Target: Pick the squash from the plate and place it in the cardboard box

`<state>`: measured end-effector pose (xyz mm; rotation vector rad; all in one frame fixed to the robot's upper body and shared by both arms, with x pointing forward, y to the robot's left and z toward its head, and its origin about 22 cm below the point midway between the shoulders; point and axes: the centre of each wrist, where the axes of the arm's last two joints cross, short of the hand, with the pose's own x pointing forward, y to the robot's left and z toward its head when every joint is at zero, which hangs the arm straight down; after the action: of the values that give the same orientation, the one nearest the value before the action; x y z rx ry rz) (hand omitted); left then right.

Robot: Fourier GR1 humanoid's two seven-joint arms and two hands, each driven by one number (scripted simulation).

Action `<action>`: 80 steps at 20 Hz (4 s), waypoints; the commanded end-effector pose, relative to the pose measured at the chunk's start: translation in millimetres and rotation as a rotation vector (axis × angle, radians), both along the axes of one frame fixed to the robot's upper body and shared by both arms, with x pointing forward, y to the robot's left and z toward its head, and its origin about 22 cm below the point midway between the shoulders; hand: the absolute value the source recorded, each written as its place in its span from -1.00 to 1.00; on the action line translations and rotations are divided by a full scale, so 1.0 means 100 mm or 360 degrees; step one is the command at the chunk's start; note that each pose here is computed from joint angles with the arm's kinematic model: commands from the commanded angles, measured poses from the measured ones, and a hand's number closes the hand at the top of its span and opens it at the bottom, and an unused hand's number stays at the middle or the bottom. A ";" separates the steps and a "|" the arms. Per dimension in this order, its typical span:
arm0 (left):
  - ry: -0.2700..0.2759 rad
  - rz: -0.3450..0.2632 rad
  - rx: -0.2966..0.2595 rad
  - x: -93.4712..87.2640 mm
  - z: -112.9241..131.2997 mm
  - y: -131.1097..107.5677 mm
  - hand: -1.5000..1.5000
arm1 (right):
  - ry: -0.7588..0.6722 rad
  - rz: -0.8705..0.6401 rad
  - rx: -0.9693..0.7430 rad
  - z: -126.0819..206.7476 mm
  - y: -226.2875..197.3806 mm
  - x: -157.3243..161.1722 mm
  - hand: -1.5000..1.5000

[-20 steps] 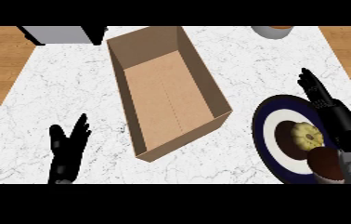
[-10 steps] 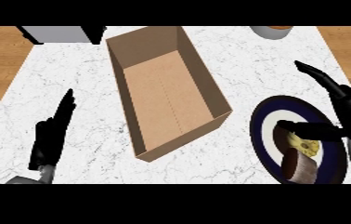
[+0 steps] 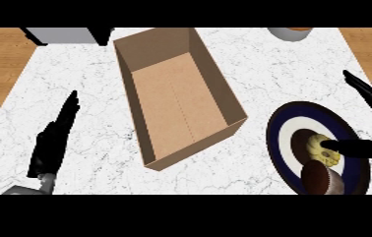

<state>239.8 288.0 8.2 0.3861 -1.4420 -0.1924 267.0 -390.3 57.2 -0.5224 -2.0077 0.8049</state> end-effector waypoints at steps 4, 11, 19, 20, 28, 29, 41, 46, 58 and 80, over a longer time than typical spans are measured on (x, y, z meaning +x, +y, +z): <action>-0.0016 -0.0013 0.0018 -0.15 -0.08 0.01 0.00 | 0.0184 -0.0102 -0.0810 0.62 -0.33 -0.08 -1.00; -0.0004 0.0002 0.0006 -0.03 0.02 0.04 0.00 | 0.0602 -0.0141 -0.1418 0.74 0.02 -0.21 -1.00; 0.0002 -0.0017 -0.0009 0.19 0.15 0.04 0.00 | 0.0752 -0.0228 -0.1499 0.37 0.68 -0.43 -1.00; -0.0018 -0.0025 0.0002 0.03 0.03 0.05 0.00 | 0.0770 -0.0234 -0.1523 0.30 0.58 -0.51 -1.00; -0.0027 0.0022 0.0008 0.01 -0.09 0.04 0.00 | 0.0793 -0.0344 -0.1559 0.09 0.58 -0.42 -1.00; 0.0005 -0.0006 -0.0006 -0.01 -0.08 0.05 0.00 | 0.0807 -0.0376 -0.1558 0.00 0.81 -0.45 -1.00; 0.0012 -0.0002 -0.0002 -0.16 -0.08 0.02 0.00 | 0.0820 -0.0391 -0.1585 -0.17 0.43 -0.55 -1.00; -0.0016 -0.0003 -0.0025 -0.20 -0.19 0.01 0.00 | 0.0808 -0.0377 -0.1531 0.00 0.27 -0.34 -1.00; -0.0017 -0.0008 0.0001 -0.02 -0.03 -0.01 0.00 | 0.0842 -0.0365 -0.1543 -0.45 0.27 -0.26 -1.00; -0.0006 -0.0019 0.0003 -0.05 0.07 0.04 0.00 | 0.0346 -0.0428 -0.1596 -0.54 0.44 -0.25 1.00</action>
<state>239.6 290.8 12.1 0.3819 -1.4483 -0.1975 249.0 -353.5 1.7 -1.1211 -1.1170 1.6027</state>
